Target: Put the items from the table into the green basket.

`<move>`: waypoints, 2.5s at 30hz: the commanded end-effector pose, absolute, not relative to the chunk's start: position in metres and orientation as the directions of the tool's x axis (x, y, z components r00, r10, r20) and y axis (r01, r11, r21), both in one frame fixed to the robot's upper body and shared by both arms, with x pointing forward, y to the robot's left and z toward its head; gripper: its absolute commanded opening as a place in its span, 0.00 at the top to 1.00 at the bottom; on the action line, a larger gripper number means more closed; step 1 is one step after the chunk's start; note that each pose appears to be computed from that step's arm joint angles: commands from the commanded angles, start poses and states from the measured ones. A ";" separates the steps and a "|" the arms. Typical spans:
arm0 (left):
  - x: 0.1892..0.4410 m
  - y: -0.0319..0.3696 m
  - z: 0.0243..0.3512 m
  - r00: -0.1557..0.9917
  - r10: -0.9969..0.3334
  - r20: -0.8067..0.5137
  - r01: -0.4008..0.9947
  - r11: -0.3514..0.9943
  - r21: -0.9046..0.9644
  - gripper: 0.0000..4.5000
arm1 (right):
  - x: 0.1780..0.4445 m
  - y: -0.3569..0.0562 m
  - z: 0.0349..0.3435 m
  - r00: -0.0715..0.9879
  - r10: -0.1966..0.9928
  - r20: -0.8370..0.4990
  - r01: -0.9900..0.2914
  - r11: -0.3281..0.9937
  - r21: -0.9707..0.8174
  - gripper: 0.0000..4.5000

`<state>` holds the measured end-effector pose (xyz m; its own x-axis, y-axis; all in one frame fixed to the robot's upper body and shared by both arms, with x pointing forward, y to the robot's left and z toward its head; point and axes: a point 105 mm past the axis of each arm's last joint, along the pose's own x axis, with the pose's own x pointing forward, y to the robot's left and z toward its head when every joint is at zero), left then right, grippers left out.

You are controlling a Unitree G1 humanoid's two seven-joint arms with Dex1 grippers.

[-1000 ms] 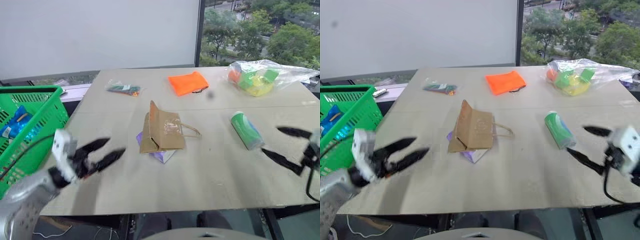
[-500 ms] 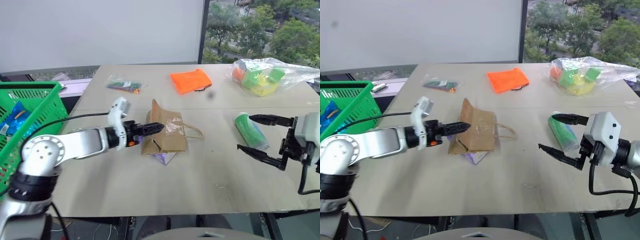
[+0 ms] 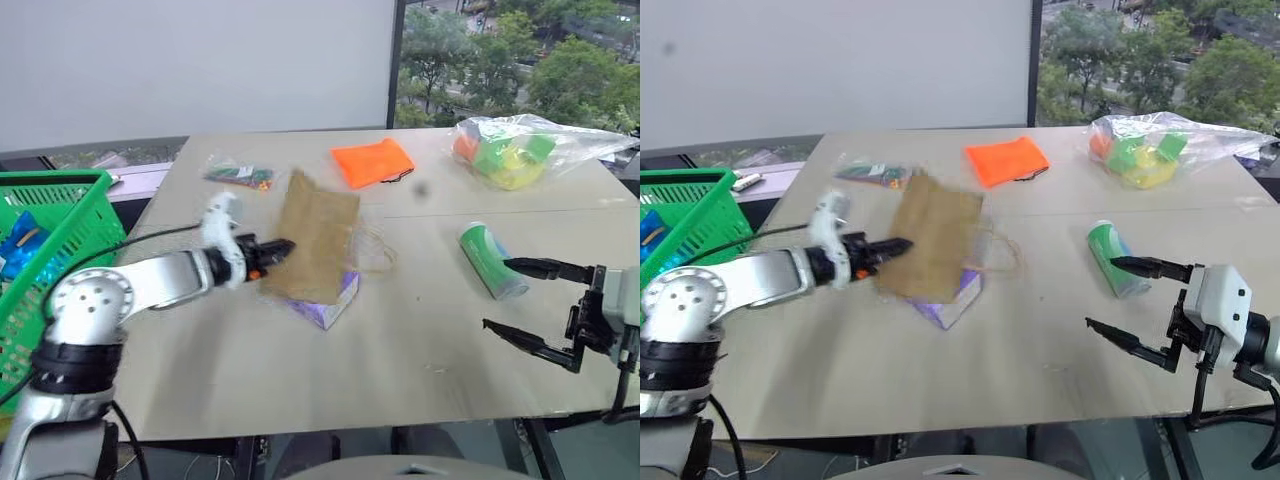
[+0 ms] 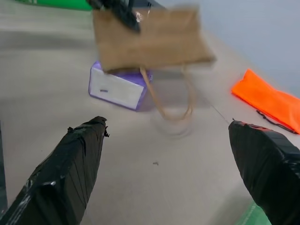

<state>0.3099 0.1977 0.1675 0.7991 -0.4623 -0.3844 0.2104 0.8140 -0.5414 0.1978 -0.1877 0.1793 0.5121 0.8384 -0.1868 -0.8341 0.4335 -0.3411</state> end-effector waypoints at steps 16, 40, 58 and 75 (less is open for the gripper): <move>0.318 0.351 0.170 0.889 -0.164 -0.428 0.061 0.968 -0.244 0.25 | 0.205 -0.179 0.180 0.457 0.879 -0.135 -0.846 0.383 -0.372 0.00; 0.331 0.184 0.083 0.361 -0.562 -0.745 0.602 0.750 -0.274 0.03 | 0.186 -0.178 0.177 0.474 0.859 -0.195 -0.853 0.393 -0.344 0.00; 0.349 0.200 0.134 0.635 -0.643 -0.427 0.549 0.765 -0.336 0.88 | 0.202 -0.151 0.186 0.387 0.911 -0.144 -0.879 0.317 -0.357 0.00; 0.277 0.449 0.327 0.696 0.642 0.323 -0.717 0.602 0.350 0.88 | 0.235 -0.107 0.223 0.198 0.979 0.057 -0.893 0.204 -0.402 0.00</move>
